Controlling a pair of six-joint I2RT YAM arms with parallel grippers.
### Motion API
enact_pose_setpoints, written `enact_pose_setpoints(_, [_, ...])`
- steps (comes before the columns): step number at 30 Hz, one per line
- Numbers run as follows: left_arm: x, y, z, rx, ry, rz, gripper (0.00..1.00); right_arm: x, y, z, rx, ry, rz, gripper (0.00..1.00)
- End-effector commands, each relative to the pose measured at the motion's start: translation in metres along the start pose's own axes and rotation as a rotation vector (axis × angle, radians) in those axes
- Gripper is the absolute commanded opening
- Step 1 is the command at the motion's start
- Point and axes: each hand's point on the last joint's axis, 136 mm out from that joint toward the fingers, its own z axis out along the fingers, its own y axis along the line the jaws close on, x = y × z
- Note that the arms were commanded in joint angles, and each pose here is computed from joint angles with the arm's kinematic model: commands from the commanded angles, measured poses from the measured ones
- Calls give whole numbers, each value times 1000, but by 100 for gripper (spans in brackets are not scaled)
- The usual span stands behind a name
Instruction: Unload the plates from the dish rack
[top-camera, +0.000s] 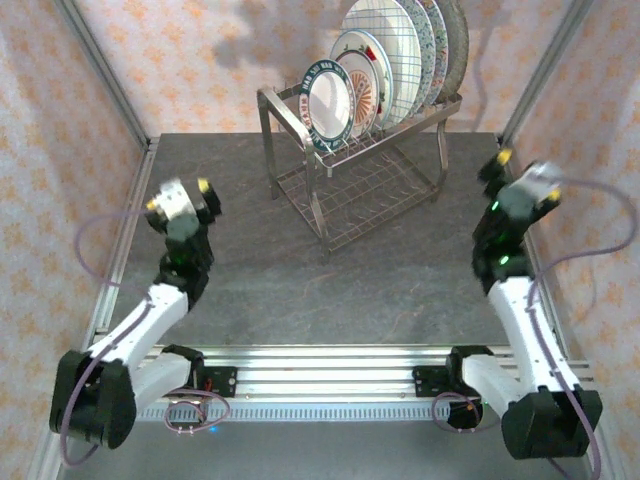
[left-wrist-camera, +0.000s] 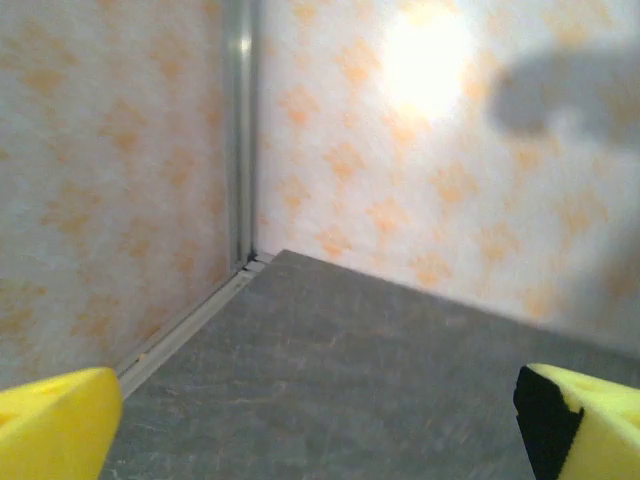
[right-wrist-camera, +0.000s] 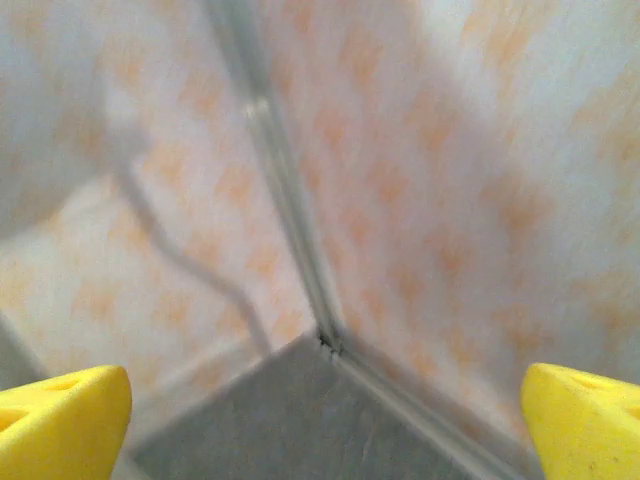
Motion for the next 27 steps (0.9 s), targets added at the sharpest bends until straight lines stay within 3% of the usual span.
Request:
enact_pose_setpoints(1, [-60, 8, -11, -100, 152, -126, 99, -39, -29, 6, 235, 174, 87, 99])
enact_pose_setpoints(3, [-82, 22, -22, -198, 195, -374, 100, -54, -20, 9, 236, 277, 257, 99])
enact_pose_setpoints(5, [-90, 4, -10, -48, 229, -584, 99, -74, 35, 17, -57, 322, 358, 99])
enact_pose_setpoints(6, [-95, -2, -8, -4, 243, -638, 99, -81, 45, 18, -104, 317, 433, 99])
enact_pose_setpoints(8, [-100, -15, -9, 17, 317, -664, 99, -91, 63, 20, -170, 332, 571, 99])
enact_pose_setpoints(15, [-127, -68, -40, 230, 432, -534, 99, -139, 117, 17, -473, 302, 588, 99])
enact_pose_setpoints(17, [-127, -85, -50, 318, 481, -526, 99, -135, 142, 13, -610, 328, 453, 98])
enact_pose_setpoints(19, [-126, -101, -62, 396, 519, -511, 99, -128, 153, 9, -633, 389, 275, 84])
enact_pose_setpoints(27, [-131, -146, -110, 668, 558, -371, 99, -83, 174, -14, -849, 366, -225, 80])
